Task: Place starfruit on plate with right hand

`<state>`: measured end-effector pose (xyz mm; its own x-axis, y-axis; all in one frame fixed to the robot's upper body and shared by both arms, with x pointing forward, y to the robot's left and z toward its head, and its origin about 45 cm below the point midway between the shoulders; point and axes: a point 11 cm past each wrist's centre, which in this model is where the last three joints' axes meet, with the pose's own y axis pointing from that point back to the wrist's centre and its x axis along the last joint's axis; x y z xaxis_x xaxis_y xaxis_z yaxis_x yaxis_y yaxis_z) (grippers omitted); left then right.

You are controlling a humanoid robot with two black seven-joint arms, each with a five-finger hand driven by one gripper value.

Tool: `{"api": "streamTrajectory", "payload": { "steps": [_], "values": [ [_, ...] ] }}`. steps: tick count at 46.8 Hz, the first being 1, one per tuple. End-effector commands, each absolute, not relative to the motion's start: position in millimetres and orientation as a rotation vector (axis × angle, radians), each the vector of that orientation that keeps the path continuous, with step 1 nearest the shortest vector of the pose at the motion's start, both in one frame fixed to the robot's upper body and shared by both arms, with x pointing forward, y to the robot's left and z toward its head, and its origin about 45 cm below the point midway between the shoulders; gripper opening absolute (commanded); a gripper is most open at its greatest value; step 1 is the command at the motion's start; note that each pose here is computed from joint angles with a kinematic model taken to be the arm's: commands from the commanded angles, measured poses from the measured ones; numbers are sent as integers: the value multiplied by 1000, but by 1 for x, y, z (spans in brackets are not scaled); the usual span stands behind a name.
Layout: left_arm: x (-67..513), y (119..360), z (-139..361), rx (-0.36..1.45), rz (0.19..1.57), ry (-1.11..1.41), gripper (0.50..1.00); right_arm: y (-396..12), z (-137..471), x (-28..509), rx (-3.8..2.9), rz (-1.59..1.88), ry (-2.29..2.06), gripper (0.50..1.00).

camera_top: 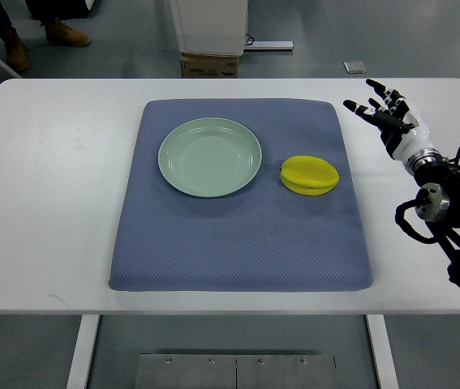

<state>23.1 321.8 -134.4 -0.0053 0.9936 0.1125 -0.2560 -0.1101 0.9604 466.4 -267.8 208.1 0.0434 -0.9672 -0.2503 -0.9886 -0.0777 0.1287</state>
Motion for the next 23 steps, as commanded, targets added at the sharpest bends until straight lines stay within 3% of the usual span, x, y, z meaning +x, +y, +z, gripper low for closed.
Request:
{"api": "streamTrajectory", "payload": {
  "steps": [1, 23],
  "values": [
    [23, 322, -134, 1099, 1394, 953, 1000, -266, 214, 469, -2215, 405, 2066, 1000],
    [23, 322, -134, 1099, 1394, 953, 1000, -256, 213, 464, -2401, 324, 1918, 1000]
  ]
}}
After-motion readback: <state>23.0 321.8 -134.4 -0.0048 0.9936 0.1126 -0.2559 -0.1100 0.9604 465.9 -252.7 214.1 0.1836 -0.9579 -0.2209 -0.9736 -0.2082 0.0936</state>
